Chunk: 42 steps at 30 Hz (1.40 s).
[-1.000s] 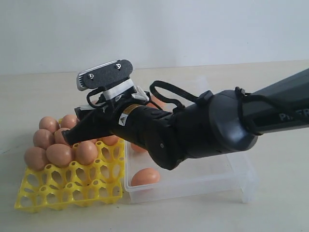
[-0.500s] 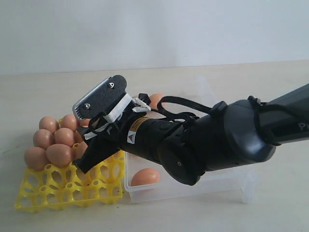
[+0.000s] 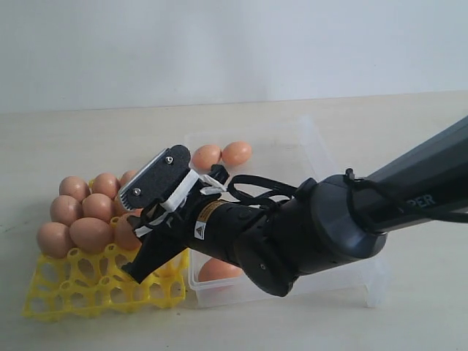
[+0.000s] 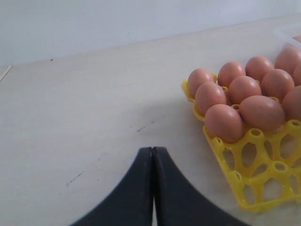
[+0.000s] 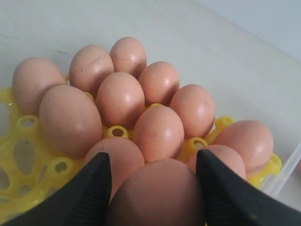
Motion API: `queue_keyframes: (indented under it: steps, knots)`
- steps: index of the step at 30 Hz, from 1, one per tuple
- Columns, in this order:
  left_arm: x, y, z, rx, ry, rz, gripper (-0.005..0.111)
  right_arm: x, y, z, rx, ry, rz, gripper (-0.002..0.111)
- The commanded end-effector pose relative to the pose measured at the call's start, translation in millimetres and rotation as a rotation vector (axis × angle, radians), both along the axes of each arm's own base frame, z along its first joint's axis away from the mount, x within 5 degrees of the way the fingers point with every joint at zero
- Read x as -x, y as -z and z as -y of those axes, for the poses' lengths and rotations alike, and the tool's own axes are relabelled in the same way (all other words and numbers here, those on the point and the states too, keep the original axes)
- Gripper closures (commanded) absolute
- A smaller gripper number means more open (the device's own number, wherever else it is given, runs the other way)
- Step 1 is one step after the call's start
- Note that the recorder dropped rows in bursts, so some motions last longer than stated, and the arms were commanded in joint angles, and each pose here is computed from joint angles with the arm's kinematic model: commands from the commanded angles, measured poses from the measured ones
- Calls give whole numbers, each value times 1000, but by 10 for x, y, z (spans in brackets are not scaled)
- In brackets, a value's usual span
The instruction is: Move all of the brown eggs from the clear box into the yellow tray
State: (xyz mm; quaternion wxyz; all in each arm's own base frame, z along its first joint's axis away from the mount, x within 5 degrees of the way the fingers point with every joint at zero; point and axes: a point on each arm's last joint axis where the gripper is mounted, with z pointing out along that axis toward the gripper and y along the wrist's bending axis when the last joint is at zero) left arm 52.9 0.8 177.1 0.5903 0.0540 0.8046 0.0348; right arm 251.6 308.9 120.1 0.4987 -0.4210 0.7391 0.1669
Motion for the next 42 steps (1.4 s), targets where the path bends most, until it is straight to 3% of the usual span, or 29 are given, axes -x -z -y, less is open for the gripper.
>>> queue_keyframes:
  steps: [1,18,20,26,29,38,42]
  knots:
    - [2,-22,4,8,5,16,107,-16,10,18,9,-12,36,108]
    - [2,-22,4,8,5,16,107,-23,-1,11,20,-22,56,108]
    - [2,-22,4,8,5,16,107,-26,1,15,18,-14,51,103]
    - [2,-22,4,8,5,16,107,-26,1,15,18,-14,51,62]
    - [2,-22,4,8,5,16,107,-26,1,15,18,-14,51,49]
    - [2,-22,4,8,5,16,107,-50,-116,-13,-17,-12,82,47]
    - [2,-22,4,8,5,16,107,-83,-280,7,-79,54,75,47]
